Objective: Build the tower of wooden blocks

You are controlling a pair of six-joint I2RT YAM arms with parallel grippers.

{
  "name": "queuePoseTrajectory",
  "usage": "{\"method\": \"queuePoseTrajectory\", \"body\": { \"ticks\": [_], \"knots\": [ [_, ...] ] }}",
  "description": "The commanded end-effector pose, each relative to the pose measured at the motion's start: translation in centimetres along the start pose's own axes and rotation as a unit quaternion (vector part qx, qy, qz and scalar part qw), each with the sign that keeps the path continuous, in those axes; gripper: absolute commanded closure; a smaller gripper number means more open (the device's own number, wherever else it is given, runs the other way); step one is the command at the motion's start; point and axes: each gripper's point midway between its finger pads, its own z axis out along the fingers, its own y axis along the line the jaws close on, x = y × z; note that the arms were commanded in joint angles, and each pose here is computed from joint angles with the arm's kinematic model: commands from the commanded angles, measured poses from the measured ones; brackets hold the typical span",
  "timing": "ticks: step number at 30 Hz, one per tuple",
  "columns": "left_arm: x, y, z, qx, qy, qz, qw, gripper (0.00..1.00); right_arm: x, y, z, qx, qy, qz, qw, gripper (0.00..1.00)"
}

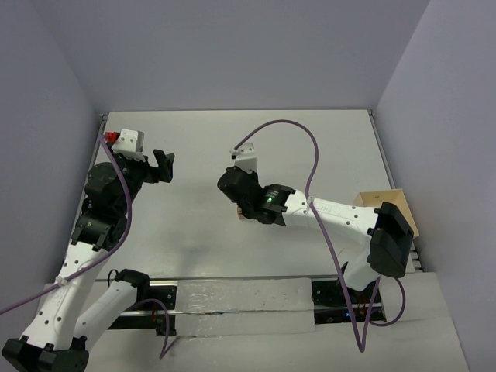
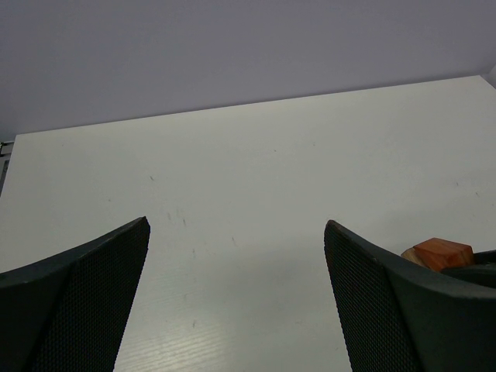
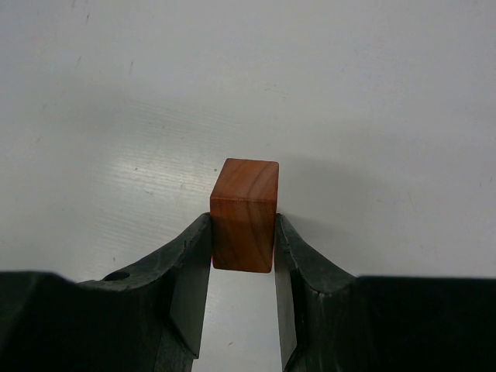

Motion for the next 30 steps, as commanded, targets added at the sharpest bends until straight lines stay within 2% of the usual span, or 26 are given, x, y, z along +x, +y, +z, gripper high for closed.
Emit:
{"method": "queuePoseTrajectory", "body": {
  "ticks": [1,30],
  "knots": [
    [-2.1,-0.2,0.1,0.007,-0.035,-0.003,0.999,0.01,-2.7,-0.6,-0.7,0.006,-0.039,0.037,0.999,0.95],
    [-1.9,-0.3,0.1,0.012,-0.036,0.001,0.999,0.01,-1.3,-0.1,0.6,0.004,-0.004,0.033,0.999,0.9]
  ]
}}
